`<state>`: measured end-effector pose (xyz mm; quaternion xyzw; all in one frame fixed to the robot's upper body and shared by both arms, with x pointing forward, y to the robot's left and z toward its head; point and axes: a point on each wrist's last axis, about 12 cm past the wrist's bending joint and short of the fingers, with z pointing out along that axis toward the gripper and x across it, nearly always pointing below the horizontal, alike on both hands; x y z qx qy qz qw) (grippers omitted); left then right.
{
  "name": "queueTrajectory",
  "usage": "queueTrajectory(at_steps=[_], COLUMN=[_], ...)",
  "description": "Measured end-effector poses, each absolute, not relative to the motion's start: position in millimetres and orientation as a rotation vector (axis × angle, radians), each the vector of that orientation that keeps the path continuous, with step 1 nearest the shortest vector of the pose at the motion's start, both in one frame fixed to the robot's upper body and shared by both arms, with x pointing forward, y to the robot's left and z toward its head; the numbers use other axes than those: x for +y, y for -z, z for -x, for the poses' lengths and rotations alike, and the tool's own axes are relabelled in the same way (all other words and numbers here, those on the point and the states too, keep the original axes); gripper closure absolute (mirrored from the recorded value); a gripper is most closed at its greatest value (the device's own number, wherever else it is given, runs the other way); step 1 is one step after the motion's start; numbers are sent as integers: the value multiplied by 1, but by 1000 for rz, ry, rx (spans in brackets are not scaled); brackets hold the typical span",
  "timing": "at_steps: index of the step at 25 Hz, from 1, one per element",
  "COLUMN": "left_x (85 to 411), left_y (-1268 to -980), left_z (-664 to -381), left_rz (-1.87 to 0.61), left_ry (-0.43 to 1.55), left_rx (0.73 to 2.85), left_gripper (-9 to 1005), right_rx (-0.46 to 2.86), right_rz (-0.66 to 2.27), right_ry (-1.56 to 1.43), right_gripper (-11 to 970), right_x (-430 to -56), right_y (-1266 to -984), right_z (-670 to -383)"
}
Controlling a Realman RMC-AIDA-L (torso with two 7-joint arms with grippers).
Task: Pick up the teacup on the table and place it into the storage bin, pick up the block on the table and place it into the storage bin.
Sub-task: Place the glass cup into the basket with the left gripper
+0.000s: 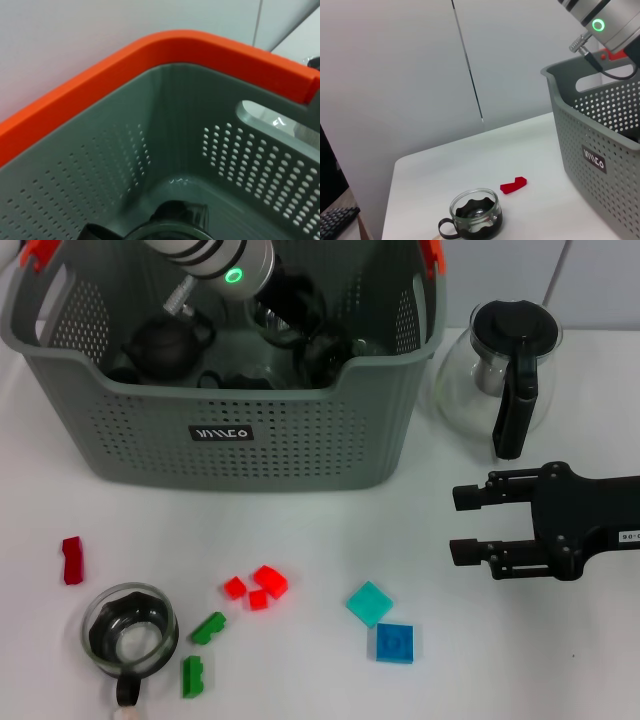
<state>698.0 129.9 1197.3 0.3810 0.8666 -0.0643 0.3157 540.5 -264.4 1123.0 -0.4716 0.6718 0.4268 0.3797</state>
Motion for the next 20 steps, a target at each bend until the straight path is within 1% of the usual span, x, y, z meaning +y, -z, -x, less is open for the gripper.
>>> queueTrajectory(at_steps=[11, 20], left_x=[115, 113], left_y=[-1182, -1183], left_z=[-690, -691], left_rz=[-1131, -1122], left_ry=[74, 72], left_rx=[2237, 2236], left_gripper=[962, 962], right_rx=[1716, 1711], right_rz=[1202, 1207], right_ry=[-1088, -1097], right_gripper=[271, 271], right_x=[-265, -266], right_y=[-1120, -1118], right_z=[-539, -540])
